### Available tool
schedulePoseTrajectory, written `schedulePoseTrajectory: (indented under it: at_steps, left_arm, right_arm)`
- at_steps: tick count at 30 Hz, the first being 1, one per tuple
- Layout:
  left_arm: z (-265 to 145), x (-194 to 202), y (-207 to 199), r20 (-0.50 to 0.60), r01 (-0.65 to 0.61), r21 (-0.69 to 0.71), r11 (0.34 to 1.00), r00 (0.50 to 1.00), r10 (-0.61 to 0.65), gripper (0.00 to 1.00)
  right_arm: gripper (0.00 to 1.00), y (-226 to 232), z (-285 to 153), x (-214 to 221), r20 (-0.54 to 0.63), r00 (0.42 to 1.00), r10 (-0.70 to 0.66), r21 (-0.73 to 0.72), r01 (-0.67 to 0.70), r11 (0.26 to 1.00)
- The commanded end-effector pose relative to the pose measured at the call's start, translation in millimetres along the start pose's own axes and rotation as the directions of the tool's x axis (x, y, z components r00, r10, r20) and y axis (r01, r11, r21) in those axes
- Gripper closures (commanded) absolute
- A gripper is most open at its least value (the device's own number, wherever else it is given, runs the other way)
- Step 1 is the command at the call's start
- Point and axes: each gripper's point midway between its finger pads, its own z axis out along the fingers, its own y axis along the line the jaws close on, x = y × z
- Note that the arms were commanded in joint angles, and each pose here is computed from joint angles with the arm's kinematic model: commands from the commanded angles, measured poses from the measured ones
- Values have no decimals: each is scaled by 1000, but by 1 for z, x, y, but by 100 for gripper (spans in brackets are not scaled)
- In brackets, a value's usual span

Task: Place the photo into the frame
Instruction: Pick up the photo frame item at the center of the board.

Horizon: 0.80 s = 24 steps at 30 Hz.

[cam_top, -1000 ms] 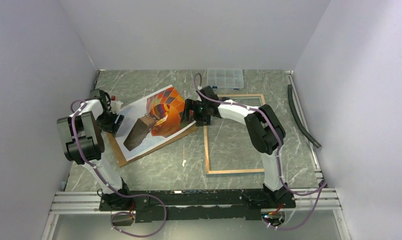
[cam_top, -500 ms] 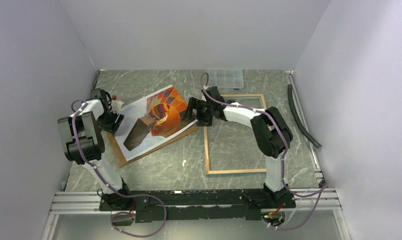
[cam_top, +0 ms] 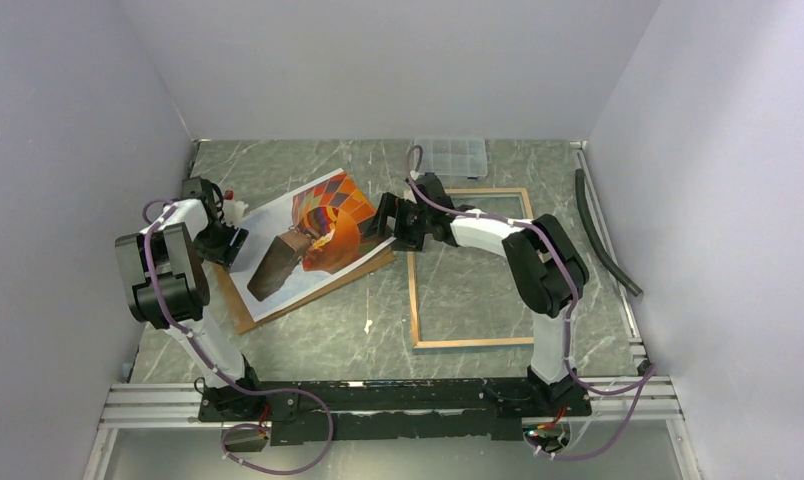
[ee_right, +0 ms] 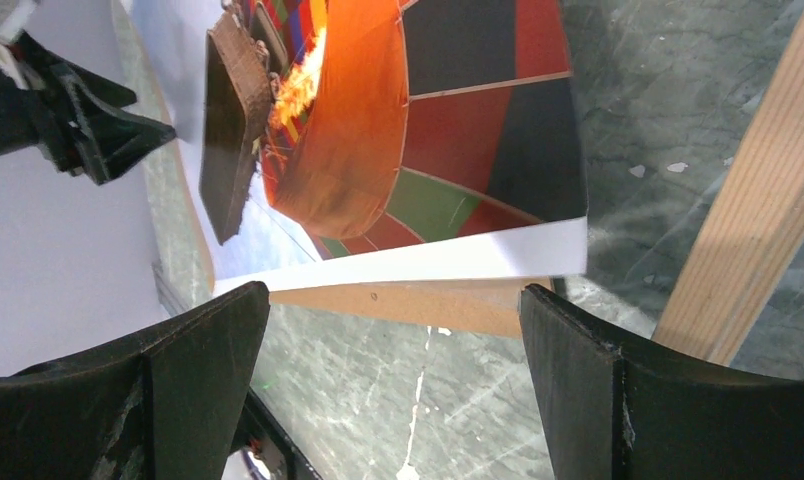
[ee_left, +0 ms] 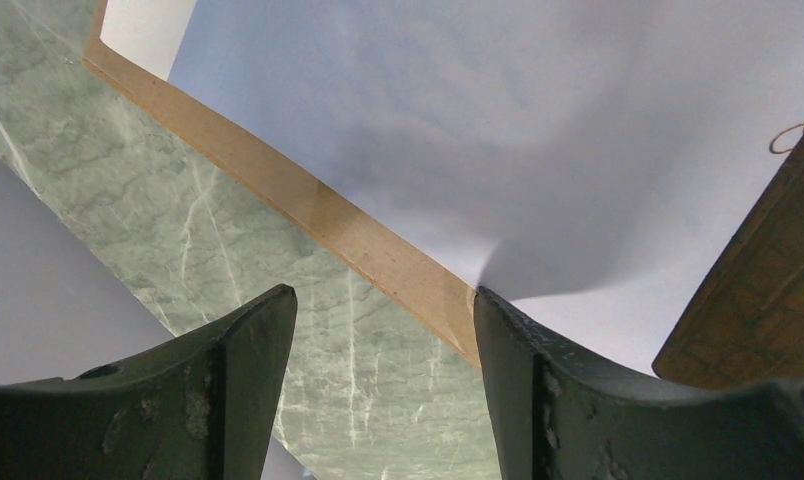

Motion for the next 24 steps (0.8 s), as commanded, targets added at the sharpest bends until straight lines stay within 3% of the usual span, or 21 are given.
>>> schedulePoseTrajectory:
  at_steps: [1, 7, 18, 24]
  left_arm:
    - [51, 25, -22, -69, -16, 62, 998, 997, 21, 29]
    - [51, 25, -24, -69, -16, 74, 997, 997, 21, 30]
    - [45, 22, -29, -63, -7, 106, 994, 998, 13, 30]
    - [13, 11, -29, -23, 40, 195, 980, 999, -37, 30]
  right_arm:
    - [0, 64, -18, -9, 59, 998, -21, -265, 36, 963]
    - [0, 73, -12, -2, 76, 993, 91, -431, -50, 901]
    - [0, 99, -3, -13, 156, 976, 152, -512, -52, 857]
    - [13, 103, -2, -17, 220, 950, 221, -506, -83, 859]
